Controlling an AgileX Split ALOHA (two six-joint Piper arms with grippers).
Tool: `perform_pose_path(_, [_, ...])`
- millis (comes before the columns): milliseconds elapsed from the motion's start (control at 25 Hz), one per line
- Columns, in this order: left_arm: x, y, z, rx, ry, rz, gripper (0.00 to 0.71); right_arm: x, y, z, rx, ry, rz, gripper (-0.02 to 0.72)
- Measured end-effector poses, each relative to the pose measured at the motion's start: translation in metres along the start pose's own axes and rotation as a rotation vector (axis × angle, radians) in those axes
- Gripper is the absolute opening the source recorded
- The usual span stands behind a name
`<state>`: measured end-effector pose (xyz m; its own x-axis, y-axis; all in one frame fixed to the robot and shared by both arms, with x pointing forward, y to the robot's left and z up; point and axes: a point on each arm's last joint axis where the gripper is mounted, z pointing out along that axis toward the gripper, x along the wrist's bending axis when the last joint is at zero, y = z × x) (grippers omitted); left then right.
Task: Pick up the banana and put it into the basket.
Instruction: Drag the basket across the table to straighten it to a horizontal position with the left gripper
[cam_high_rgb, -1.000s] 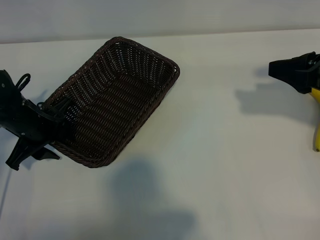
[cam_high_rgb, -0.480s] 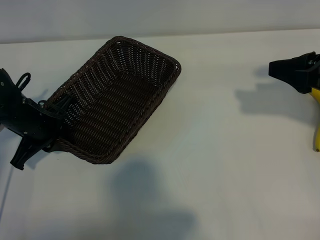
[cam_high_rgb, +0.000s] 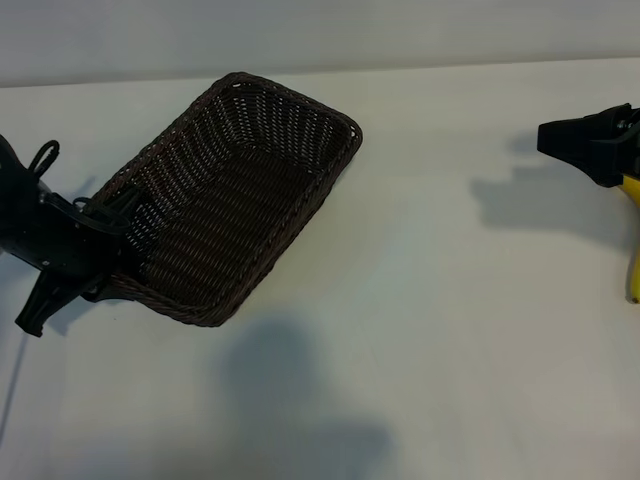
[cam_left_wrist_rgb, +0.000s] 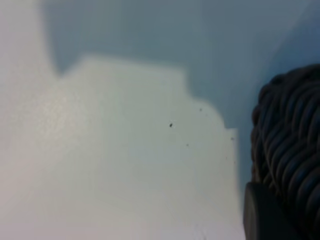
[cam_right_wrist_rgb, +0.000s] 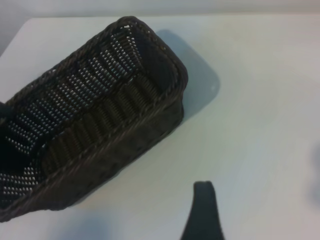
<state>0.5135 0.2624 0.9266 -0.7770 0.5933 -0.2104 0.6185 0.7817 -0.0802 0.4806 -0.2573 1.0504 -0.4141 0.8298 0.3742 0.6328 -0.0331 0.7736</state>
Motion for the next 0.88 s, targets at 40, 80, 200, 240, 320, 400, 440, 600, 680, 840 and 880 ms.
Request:
perform_pose_path(40, [-0.002,0.000,-0.002,0.000,-0.003,0.013,0.174,0.000,0.000,0.000,0.000,0.000,0.000,0.571])
perform_pose_path(80, [-0.004,0.001,-0.004,0.000,-0.006,0.029,0.173,0.000,0.000,0.000,0.000,0.000,0.000,0.571])
perform_pose_path(200, [-0.012,0.004,-0.011,-0.007,-0.021,0.072,0.172,0.000,0.000,0.000,0.000,-0.001,-0.001,0.571])
perform_pose_path(240, [-0.015,0.006,-0.014,-0.010,-0.026,0.089,0.172,0.000,0.000,0.000,0.002,-0.002,-0.003,0.571])
perform_pose_path(320, [-0.020,0.007,-0.020,-0.011,-0.034,0.131,0.172,0.000,0.000,0.000,0.003,-0.002,-0.005,0.571])
perform_pose_path(400, [-0.027,0.009,-0.026,-0.007,-0.054,0.179,0.172,0.000,0.000,0.000,0.003,-0.002,-0.005,0.571])
perform_pose_path(440, [-0.030,0.009,-0.028,-0.003,-0.066,0.204,0.172,0.000,0.000,0.000,0.004,-0.002,-0.005,0.571])
perform_pose_path(600, [-0.043,0.012,-0.041,-0.009,-0.109,0.305,0.172,0.000,0.000,0.000,0.004,-0.003,-0.006,0.571])
perform_pose_path(680, [-0.049,0.013,-0.049,-0.016,-0.121,0.370,0.172,0.000,0.000,0.000,0.004,-0.003,-0.006,0.571])
perform_pose_path(840, [-0.060,0.015,-0.061,0.007,-0.118,0.488,0.172,0.000,0.000,0.000,0.004,-0.003,-0.005,0.571])
perform_pose_path(880, [-0.064,0.016,-0.064,0.019,-0.114,0.517,0.172,0.000,0.000,0.000,0.004,-0.003,-0.003,0.571])
